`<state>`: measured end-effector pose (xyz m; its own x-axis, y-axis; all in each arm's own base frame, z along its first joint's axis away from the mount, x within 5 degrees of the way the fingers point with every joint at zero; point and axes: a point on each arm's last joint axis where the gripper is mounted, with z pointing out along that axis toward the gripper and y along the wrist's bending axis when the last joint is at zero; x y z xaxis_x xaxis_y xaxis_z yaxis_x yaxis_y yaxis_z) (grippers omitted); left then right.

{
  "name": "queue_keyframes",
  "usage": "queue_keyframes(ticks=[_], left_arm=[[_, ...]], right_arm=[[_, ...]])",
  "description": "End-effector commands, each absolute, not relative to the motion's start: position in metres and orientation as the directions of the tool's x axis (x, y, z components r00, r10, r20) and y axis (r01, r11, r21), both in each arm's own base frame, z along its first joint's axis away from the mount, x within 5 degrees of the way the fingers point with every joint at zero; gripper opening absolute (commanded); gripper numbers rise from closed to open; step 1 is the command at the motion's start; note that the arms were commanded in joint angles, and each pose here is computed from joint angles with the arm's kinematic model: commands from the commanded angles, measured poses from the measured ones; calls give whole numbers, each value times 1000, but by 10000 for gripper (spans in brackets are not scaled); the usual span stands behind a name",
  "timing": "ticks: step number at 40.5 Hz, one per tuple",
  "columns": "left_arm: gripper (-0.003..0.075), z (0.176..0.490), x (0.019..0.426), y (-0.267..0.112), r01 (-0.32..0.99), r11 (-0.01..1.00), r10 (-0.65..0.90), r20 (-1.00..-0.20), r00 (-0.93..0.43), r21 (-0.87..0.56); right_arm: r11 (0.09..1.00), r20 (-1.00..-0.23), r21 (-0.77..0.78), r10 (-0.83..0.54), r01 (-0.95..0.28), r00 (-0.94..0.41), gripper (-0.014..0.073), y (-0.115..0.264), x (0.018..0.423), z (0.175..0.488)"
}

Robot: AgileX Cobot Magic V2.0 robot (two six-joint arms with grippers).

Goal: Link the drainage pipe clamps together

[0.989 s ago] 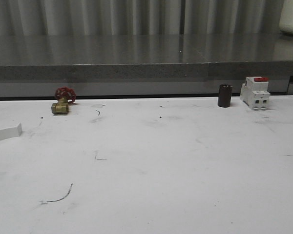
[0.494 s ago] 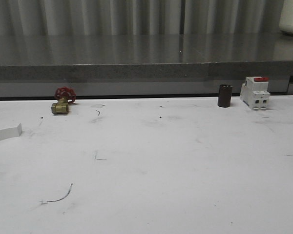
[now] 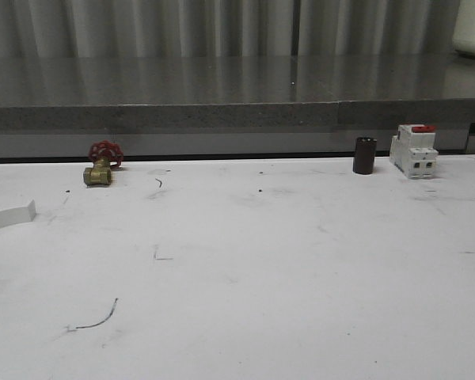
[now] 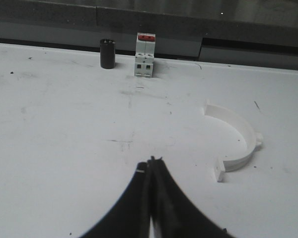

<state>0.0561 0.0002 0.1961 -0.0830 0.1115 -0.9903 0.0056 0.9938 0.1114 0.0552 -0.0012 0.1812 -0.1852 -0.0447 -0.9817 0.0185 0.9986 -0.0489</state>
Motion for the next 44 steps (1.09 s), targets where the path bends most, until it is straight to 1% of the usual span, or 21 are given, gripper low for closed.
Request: queue_keyframes(ticks=[1,6,10,13,15,18,20,23,27,29,32,39,41,43,44], left_arm=[[-20,204,55,0,2,995,103,-994,25,103],[-20,207,55,0,4,999,46,-997,57,47],[-20,221,53,0,-10,999,32,-979,202,31],[-20,239,48,1,-22,999,33,-945,327,27],[-20,251,46,1,-21,999,33,-937,347,27],[-20,270,42,0,-14,999,34,-946,322,31],[-20,281,42,0,-8,999,35,-957,287,34],[-20,295,45,-1,-4,998,55,-976,211,56],[-20,311,58,0,-3,995,100,-991,87,100],[-20,317,68,0,1,995,104,-994,35,104],[-20,322,81,0,6,995,105,-995,-4,104],[-20,324,89,0,7,995,105,-994,-18,104],[-17,325,88,0,7,995,105,-994,-17,104],[1,325,88,0,6,995,105,-994,-14,104],[26,325,88,0,6,995,105,-994,-12,104]], right_arm=[[998,-998,-58,-56,37,-39,-131,-2,55,195],[998,-999,-50,-51,41,9,-129,-2,55,199],[999,-998,-2,-4,39,63,-129,-2,54,212],[999,-993,25,21,32,115,-129,-1,49,233],[999,-991,26,22,27,134,-127,-1,45,249],[1000,-989,23,20,18,149,-127,0,38,275],[1000,-991,21,19,12,133,-127,1,35,290],[1000,-997,20,20,3,76,-126,2,35,310],[999,-999,32,32,-2,-3,-126,2,49,329],[999,-999,34,34,0,-40,-126,2,60,334],[999,-996,35,35,1,-85,-126,1,72,336],[999,-992,36,37,3,-117,-125,1,80,334],[999,-993,36,37,3,-112,-102,1,80,334],[999,-993,36,37,4,-108,-44,1,80,335],[999,-994,36,37,4,-105,3,0,80,335]])
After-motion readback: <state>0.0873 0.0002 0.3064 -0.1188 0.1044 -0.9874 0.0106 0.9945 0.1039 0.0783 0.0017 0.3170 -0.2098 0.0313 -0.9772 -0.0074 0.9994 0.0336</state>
